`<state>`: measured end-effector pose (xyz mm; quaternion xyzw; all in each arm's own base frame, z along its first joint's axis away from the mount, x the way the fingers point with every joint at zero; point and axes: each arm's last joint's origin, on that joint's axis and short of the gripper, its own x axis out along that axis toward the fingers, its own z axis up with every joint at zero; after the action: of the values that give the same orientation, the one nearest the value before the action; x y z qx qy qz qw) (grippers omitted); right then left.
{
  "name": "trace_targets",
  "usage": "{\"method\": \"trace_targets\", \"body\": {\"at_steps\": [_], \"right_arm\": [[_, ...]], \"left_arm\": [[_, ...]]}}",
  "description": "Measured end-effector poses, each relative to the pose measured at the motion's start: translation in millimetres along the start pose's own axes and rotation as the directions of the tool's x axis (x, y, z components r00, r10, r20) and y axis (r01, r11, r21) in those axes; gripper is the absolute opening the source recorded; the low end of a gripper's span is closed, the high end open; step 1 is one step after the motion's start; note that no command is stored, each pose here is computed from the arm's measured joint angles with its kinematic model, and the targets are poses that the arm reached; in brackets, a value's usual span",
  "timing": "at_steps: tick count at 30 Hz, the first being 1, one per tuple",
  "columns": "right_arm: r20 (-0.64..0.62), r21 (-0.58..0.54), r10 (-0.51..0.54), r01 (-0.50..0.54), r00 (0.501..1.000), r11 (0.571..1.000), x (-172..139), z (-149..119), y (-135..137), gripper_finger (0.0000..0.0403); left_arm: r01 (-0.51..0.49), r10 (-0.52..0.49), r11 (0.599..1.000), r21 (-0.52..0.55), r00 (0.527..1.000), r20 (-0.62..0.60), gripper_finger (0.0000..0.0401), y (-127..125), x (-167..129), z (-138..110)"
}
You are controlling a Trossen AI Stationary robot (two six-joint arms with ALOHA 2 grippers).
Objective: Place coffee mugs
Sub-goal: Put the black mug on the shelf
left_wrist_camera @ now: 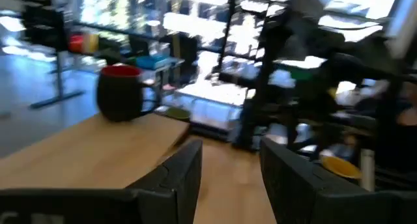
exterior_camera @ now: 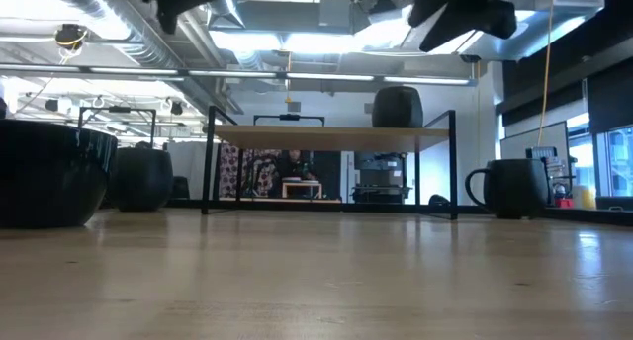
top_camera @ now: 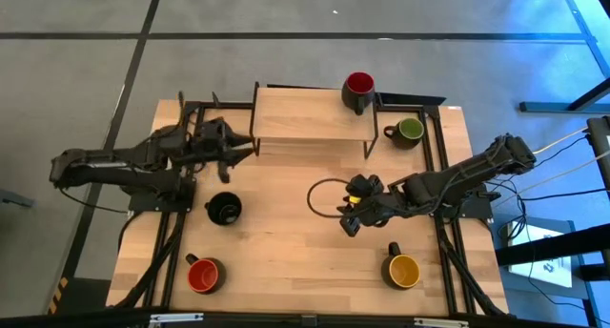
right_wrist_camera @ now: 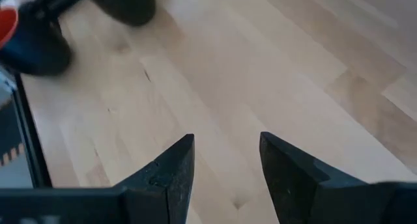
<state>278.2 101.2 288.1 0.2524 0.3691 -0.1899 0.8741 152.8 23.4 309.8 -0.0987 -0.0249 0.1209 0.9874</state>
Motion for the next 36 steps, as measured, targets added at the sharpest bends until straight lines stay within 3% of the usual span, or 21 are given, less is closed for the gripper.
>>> {"method": "trace_targets", "body": {"at_steps": [4,8,13,21,25,28,32,36], "right_arm": [[-0.007,-0.063,0.023,-0.024,1.0,0.998,-5.2,-9.4,7.1,0.0163],[-0.005,-0.142,0.012,-0.013,1.0,0.99,-12.5,-22.1,12.4,0.0163],[-0.008,-0.216,0.007,-0.009,1.0,0.976,-19.6,-35.5,17.4,0.0163],[-0.039,-0.284,0.009,-0.02,0.999,0.959,-31.5,-57.1,23.5,0.0163],[-0.015,-0.29,0.011,-0.015,1.0,0.957,-37.5,-65.9,26.8,0.0163],[0.001,-0.289,0.006,-0.006,1.0,0.957,-42.1,-72.8,28.1,0.0163],[0.042,-0.283,-0.018,0.029,0.999,0.959,-47.2,-79.7,27.7,0.0163],[0.038,-0.255,-0.061,0.069,0.997,0.964,-47.5,-81.0,23.0,0.0163]], "left_arm": [[-0.04,0.042,0.999,0.019,0.992,-0.119,0.0147,-4.2,17.3,13.2],[0.002,0.005,1.0,0.025,0.953,-0.303,0.0147,-10.3,34.1,15.1],[0.037,-0.039,0.999,-0.013,0.888,-0.458,0.0147,-25.4,44.4,18.3],[-0.061,-0.033,0.991,-0.118,0.746,-0.665,0.0147,-40.9,31.0,27.1],[-0.116,-0.038,0.977,-0.179,0.731,-0.681,0.0147,-43.8,27.8,28.8],[-0.133,-0.012,0.976,-0.171,0.756,-0.654,0.0147,-44.4,27.8,36.7],[-0.238,0.13,0.964,-0.12,0.814,-0.566,0.0147,-38.7,28.4,57.8],[-0.39,0.302,0.919,-0.052,0.785,-0.541,0.0147,-22.3,22.7,75.4]]}}
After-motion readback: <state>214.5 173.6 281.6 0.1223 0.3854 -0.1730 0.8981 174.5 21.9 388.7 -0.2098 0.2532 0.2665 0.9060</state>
